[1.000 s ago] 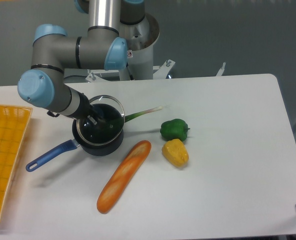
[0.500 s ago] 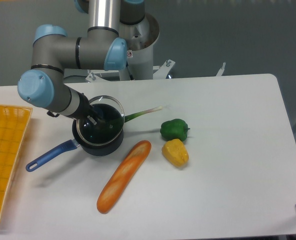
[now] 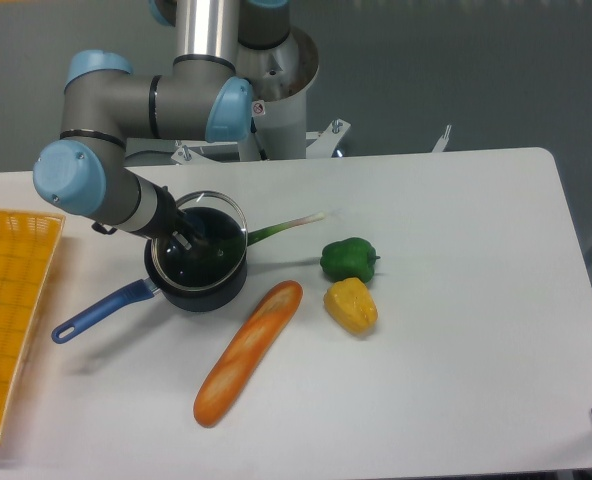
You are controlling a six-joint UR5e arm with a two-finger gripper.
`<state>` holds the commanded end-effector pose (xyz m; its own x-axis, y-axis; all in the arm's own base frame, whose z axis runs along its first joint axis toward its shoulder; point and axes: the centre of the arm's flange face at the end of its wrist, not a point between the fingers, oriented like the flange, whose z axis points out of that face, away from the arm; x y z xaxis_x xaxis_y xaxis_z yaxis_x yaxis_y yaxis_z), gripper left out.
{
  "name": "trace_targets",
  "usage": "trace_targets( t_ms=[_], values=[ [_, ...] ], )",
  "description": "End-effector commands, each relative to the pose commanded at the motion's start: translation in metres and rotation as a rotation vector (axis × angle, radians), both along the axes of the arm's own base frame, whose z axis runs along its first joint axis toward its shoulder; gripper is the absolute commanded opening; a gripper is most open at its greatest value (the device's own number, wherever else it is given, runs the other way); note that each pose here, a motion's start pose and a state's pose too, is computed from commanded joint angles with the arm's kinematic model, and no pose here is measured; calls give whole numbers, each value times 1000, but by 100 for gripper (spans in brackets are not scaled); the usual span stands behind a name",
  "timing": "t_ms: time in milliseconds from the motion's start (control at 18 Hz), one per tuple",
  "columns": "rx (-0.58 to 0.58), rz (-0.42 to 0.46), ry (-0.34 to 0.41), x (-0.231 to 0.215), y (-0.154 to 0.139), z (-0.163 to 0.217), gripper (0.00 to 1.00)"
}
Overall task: Close the pot lid
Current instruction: 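Lower the glass lid onto the saucepan rim beside the green onion, then press and adjust the lid to seat it on the saucepan rim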
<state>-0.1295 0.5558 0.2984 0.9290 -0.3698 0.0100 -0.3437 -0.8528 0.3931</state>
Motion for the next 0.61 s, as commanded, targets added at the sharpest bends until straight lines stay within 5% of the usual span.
trace_targets(
  t_ms=[611],
  values=[
    [-9, 5, 2, 0, 2, -6, 49]
  ],
)
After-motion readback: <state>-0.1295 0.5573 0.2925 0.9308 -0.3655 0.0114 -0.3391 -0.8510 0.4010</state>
